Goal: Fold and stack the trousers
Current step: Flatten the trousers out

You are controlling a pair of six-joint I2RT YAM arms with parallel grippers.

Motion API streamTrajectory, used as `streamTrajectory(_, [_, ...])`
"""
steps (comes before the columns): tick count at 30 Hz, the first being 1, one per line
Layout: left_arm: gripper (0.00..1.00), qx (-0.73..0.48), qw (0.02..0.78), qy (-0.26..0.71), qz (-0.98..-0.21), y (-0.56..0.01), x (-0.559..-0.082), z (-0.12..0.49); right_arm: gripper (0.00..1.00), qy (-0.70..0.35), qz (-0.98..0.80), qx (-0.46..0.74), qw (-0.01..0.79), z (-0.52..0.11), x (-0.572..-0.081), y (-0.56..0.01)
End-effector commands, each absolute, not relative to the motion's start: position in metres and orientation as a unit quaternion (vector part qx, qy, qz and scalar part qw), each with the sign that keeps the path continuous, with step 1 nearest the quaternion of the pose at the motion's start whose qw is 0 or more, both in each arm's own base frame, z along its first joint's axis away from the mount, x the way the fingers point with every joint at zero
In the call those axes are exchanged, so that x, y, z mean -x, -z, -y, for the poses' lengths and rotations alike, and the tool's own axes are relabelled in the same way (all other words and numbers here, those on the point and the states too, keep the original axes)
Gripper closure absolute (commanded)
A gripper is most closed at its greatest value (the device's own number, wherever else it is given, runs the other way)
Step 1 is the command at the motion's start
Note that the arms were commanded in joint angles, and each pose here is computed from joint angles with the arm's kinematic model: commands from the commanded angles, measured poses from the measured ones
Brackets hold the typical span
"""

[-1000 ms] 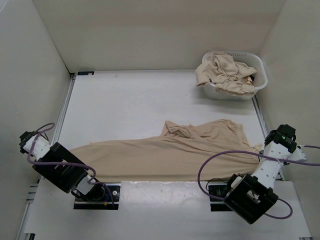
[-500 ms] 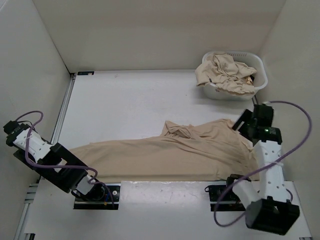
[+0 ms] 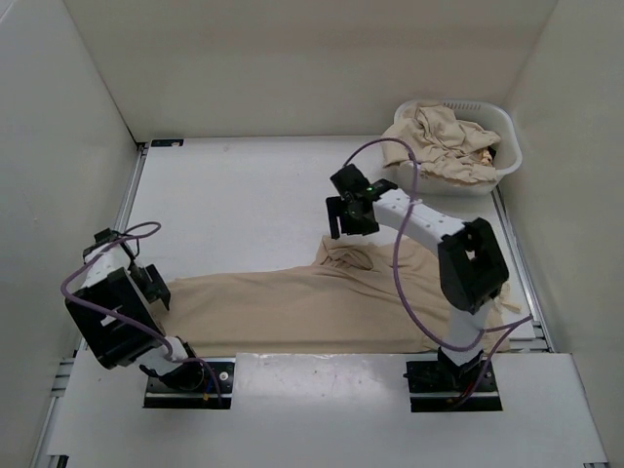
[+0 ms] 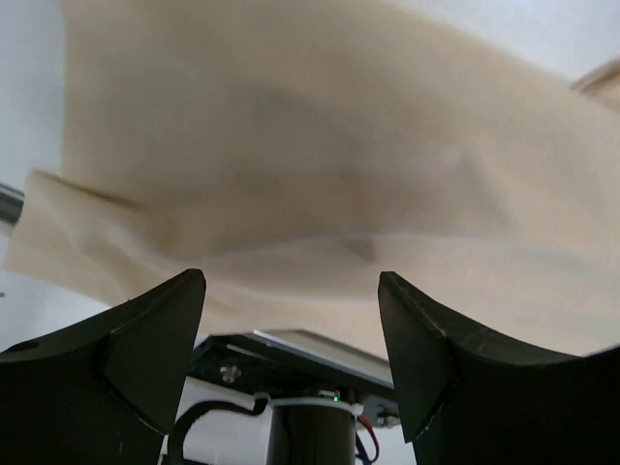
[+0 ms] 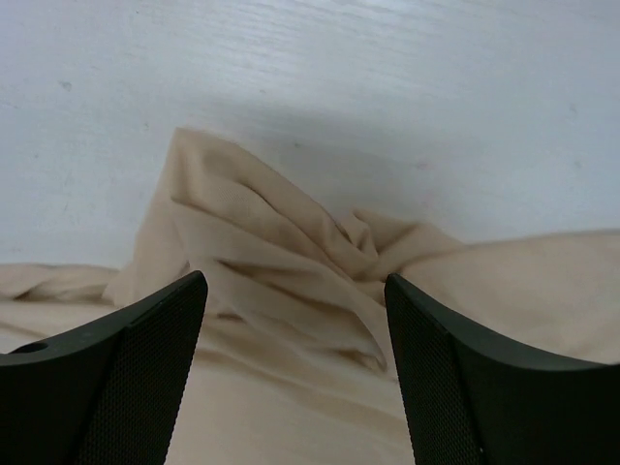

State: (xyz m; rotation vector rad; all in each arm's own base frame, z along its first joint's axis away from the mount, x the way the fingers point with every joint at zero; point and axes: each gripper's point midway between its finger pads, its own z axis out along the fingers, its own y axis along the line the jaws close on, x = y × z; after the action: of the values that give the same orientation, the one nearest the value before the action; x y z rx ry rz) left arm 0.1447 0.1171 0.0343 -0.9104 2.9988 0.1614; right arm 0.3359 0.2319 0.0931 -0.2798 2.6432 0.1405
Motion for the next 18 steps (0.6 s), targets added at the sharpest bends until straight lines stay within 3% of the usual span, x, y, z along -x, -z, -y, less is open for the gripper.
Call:
streamTrajectory(1, [0.17, 0.29, 0.033, -0.072, -0.954, -0.029, -0.162, -0.132, 0.21, -0.051, -0.963, 0.119, 0.237, -0.255, -0.349, -0.088])
streamTrajectory(9, [0.17, 0.274, -0.016, -0.092, -0.957, -0.002, -0.148, -0.13, 0.24, -0.017, -0.982, 0.126, 0.136, -0.252, -0.32, -0.024])
streamTrajectory(13, [0.17, 0.261, -0.045, -0.117, -0.957, 0.018, -0.132, -0.129, 0.57, -0.037, -0.985, 0.127, 0.111, -0.259, -0.326, -0.018])
streamTrajectory(14, [0.17, 0.253, -0.053, -0.115, -0.959, 0.023, -0.129, -0.124, 0.87, -0.051, -0.985, 0.126, 0.102, -0.261, -0.328, -0.016])
streamTrajectory(15, [0.17, 0.245, -0.06, -0.119, -0.96, 0.026, -0.124, -0.121, 0.96, -0.073, -0.985, 0.112, 0.109, -0.263, -0.339, -0.02])
streamTrajectory(18, [0.17, 0.235, -0.055, -0.127, -0.962, 0.03, -0.126, -0.12, 1.0, -0.124, -0.985, 0.044, 0.116, -0.26, -0.366, -0.029])
